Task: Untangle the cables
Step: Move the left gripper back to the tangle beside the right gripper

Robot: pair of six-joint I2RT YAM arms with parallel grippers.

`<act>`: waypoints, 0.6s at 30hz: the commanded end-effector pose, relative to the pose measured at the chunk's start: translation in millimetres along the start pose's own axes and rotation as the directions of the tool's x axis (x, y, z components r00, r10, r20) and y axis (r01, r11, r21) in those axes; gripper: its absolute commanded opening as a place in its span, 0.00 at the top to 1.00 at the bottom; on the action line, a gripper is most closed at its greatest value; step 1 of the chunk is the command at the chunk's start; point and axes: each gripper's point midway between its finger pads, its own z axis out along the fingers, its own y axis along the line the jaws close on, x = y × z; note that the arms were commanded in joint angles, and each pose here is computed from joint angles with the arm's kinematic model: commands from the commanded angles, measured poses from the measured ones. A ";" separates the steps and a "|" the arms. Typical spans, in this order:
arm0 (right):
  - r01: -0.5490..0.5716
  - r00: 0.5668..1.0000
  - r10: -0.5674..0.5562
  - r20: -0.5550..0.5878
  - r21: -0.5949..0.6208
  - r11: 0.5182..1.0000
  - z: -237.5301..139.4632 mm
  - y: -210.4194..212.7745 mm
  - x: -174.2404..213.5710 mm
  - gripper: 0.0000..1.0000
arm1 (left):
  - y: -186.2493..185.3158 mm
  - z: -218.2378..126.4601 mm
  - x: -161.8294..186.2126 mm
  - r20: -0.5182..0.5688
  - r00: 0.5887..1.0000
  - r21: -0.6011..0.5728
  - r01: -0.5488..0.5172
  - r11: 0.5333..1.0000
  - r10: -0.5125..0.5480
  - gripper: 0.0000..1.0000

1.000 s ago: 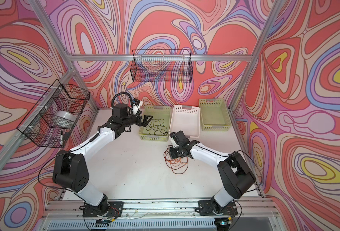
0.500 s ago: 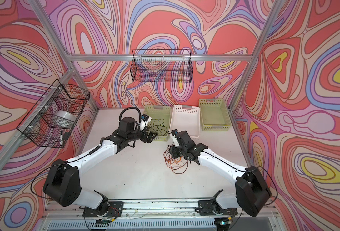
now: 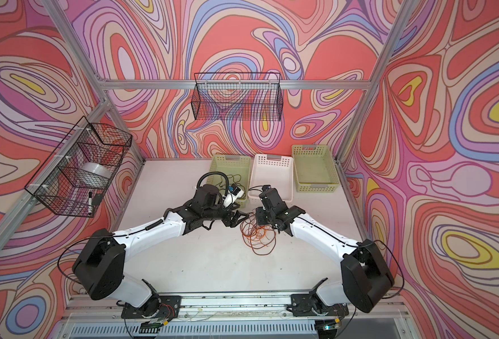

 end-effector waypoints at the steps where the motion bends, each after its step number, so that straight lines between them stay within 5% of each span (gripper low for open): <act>1: -0.008 0.998 0.004 -0.062 -0.075 0.997 3.0 11.8 13.5 0.64 | 6.4 3.7 7.8 0.011 1.000 -0.018 0.029 0.999 -0.028 0.29; 11: -0.034 0.971 0.016 -0.237 -0.074 0.997 32.9 14.1 45.8 0.69 | 29.6 -15.9 3.2 0.050 0.999 -0.185 -0.004 0.983 0.013 0.30; 16: 0.070 0.982 -0.099 -0.158 -0.178 0.982 17.7 40.9 23.9 0.96 | 37.1 -38.5 -1.8 0.107 0.993 -0.242 -0.013 0.970 0.040 0.32; 18: 0.086 0.989 -0.108 -0.098 -0.206 0.975 4.3 48.2 9.1 1.00 | 33.3 -46.4 -5.6 0.145 0.988 -0.223 -0.021 0.975 0.055 0.32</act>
